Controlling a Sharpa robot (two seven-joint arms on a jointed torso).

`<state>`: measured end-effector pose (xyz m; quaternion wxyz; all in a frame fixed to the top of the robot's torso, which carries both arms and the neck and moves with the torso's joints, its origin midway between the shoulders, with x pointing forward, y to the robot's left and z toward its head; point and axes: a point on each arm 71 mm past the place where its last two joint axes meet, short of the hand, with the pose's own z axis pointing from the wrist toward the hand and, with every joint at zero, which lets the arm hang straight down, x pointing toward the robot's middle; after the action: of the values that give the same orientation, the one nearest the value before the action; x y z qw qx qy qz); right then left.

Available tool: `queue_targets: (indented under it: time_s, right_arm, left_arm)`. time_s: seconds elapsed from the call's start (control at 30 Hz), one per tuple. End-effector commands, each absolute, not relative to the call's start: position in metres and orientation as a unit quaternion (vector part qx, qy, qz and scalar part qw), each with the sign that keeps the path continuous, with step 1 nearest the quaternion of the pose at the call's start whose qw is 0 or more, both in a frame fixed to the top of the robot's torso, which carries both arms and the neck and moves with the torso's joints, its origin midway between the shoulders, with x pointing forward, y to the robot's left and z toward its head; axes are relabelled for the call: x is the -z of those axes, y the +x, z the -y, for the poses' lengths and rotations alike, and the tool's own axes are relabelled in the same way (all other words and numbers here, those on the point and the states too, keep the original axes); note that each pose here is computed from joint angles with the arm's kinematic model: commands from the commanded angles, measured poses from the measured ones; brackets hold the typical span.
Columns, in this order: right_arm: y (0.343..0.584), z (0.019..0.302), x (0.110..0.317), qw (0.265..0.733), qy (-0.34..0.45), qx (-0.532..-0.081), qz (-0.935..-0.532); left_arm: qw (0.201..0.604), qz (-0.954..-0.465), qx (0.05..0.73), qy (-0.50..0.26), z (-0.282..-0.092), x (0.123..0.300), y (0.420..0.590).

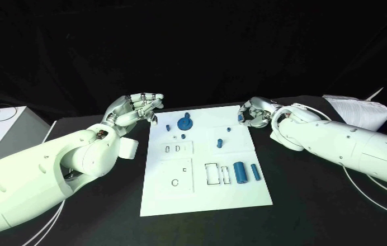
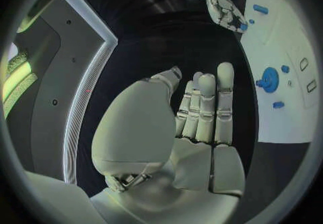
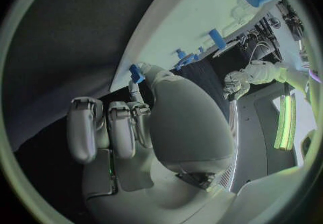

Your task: Assemble the parts on the task board

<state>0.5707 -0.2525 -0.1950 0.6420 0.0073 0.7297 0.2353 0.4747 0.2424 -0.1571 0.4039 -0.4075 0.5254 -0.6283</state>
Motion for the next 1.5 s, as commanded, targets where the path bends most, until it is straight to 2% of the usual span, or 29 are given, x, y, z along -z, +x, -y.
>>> queue_targets:
  time_s: [0.03, 0.53, 1.07, 1.23, 1.5]
  right_arm:
    - [0.570, 0.251, 0.198, 0.633, -0.001, -0.234, -0.738]
    - [0.570, 0.251, 0.196, 0.643, 0.002, -0.234, -0.729]
    - [0.565, 0.243, 0.185, 0.687, 0.011, -0.244, -0.684]
    - [0.556, 0.225, 0.176, 0.690, 0.008, -0.262, -0.675]
    - [0.531, 0.176, 0.166, 0.676, 0.000, -0.298, -0.673]
  left_arm:
    - [0.400, -0.526, 0.634, -0.402, -0.241, 0.156, 0.474]
    - [0.400, -0.526, 0.633, -0.402, -0.241, 0.156, 0.474]
    - [0.405, -0.533, 0.624, -0.404, -0.241, 0.157, 0.475]
    - [0.408, -0.538, 0.617, -0.405, -0.241, 0.159, 0.476]
    - [0.411, -0.547, 0.601, -0.413, -0.240, 0.163, 0.479]
